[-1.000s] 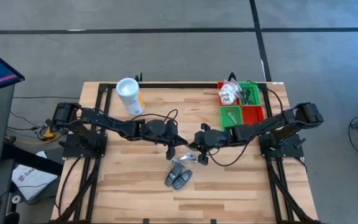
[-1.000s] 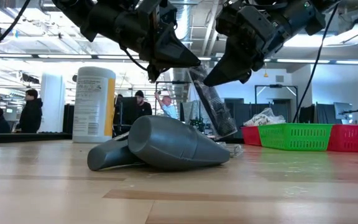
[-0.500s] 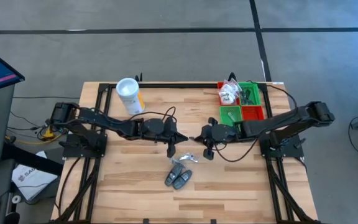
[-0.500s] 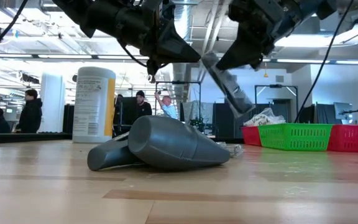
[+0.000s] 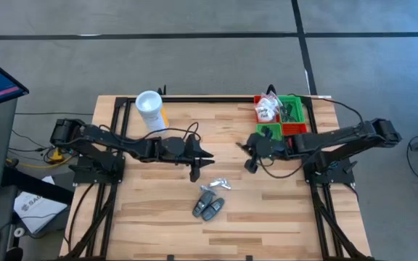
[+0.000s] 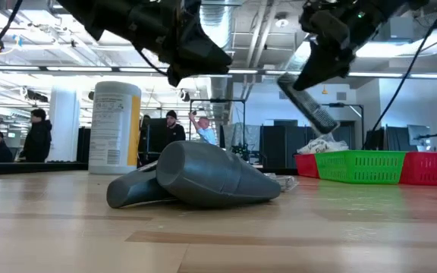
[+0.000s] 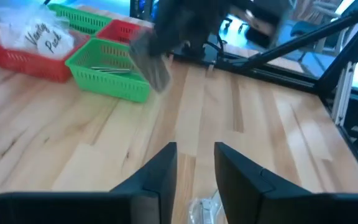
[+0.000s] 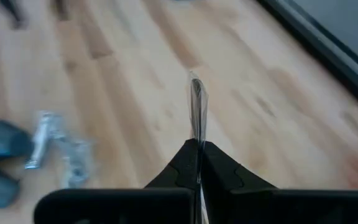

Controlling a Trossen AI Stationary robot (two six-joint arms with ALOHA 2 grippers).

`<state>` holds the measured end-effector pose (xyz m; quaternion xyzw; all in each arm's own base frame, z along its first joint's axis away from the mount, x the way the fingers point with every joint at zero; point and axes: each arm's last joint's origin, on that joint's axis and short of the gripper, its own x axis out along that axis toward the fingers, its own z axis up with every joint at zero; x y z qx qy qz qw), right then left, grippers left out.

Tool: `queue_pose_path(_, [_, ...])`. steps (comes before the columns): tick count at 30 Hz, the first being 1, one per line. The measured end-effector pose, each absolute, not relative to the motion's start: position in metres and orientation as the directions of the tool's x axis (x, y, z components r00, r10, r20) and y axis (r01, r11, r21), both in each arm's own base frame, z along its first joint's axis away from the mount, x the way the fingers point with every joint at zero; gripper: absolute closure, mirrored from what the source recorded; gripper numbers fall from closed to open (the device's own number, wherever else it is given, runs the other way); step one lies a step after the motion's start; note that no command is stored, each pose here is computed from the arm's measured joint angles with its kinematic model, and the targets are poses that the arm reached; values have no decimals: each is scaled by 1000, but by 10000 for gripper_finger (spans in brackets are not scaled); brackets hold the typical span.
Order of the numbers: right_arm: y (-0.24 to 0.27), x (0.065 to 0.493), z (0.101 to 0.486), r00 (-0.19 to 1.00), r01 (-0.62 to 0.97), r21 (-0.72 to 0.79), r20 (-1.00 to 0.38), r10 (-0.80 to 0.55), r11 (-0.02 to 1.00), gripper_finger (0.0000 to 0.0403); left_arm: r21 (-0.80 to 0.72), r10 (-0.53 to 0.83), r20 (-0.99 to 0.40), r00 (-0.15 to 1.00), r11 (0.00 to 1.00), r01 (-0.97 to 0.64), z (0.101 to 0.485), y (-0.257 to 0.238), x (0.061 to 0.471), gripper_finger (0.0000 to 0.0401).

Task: Pick & Place Travel size toiletries
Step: Put the black comb into the top green bin

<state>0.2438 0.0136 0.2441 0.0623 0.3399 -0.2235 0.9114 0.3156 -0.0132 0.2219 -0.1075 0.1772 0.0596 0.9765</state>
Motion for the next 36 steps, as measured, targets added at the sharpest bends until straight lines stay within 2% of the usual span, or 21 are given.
queue_pose_path(12, [-29,198,262,490,693,-80,-677,-549,717,403,-218,82,-391,917,959,-179,208,-13,309,299])
queue_pose_path(19, [-56,175,263,330,810,-135,-699,-635,570,403,-220,81,-386,919,959,-177,209,-13,309,299])
queue_pose_path(30, [-106,152,260,107,909,-212,-713,-692,359,403,-222,80,-378,922,959,-175,209,-13,309,299])
queue_pose_path(36, [-132,144,255,12,924,-261,-710,-704,279,403,-222,79,-378,922,959,-174,210,-13,309,299])
